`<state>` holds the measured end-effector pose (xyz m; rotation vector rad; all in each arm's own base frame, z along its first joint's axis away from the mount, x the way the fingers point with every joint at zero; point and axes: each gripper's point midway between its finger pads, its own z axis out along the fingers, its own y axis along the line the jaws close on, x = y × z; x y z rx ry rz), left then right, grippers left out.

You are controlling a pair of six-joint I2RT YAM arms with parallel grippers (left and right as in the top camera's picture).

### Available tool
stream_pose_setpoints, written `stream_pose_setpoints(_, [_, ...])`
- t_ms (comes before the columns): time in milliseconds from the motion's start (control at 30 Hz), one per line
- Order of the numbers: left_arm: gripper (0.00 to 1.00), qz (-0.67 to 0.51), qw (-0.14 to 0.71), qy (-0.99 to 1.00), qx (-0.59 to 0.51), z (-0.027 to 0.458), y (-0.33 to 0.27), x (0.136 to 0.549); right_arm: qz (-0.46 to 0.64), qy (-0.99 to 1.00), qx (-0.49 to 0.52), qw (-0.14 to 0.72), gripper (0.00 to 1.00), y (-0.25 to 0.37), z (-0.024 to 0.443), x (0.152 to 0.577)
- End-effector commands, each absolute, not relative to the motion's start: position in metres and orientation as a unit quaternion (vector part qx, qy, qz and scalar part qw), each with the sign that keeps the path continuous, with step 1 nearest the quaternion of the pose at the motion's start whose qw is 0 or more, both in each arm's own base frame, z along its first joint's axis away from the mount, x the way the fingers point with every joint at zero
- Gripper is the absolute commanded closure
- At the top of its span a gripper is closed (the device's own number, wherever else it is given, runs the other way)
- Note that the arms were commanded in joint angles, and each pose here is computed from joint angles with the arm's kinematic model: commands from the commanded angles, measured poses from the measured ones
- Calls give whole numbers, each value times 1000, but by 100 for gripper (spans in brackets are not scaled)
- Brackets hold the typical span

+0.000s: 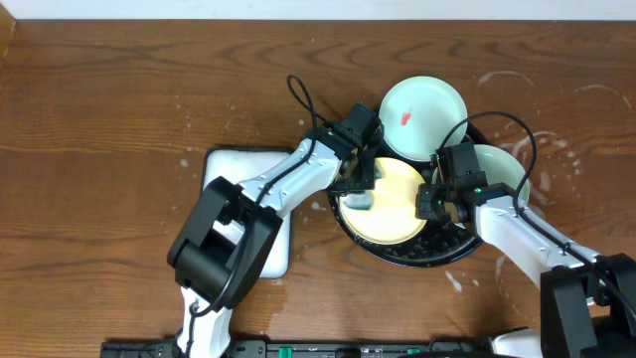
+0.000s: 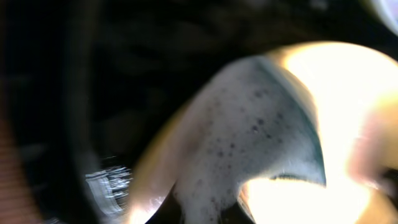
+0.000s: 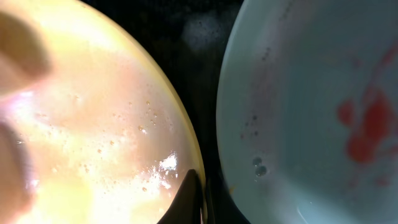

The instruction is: Clean dirty plates on tray and stack at the side

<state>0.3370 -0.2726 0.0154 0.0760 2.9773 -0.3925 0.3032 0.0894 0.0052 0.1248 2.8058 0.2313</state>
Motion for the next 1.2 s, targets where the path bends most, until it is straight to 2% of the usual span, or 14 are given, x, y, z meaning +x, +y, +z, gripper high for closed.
stream_pose_setpoints(0, [92, 66, 141, 987, 28, -3, -195, 365, 62, 987, 38, 146, 99, 82, -4, 296])
stream_pose_setpoints(200, [93, 88, 171, 976, 100, 2, -207, 370, 62, 987, 37, 145, 99, 82, -4, 295])
stream_pose_setpoints(400, [93, 89, 195, 971, 109, 15, -216, 372, 60, 988, 37, 140, 99, 81, -5, 293])
stream_pose_setpoints(533, [92, 63, 235, 965, 96, 47, -223, 380, 59, 988, 38, 137, 99, 81, -6, 291])
stream_pose_setpoints(800, [92, -2, 336, 939, 69, 158, -221, 381, 59, 988, 38, 137, 99, 81, -6, 291])
stream_pose_setpoints(933, [91, 9, 324, 944, 62, 176, -198, 365, 59, 988, 37, 138, 99, 81, -6, 292])
stream_pose_setpoints(1100, [89, 56, 242, 969, 10, 160, -148, 335, 56, 988, 10, 141, 99, 81, -6, 292])
stream_pose_setpoints(1167, [90, 20, 218, 976, 7, 150, -153, 332, 56, 988, 8, 141, 99, 81, -5, 292])
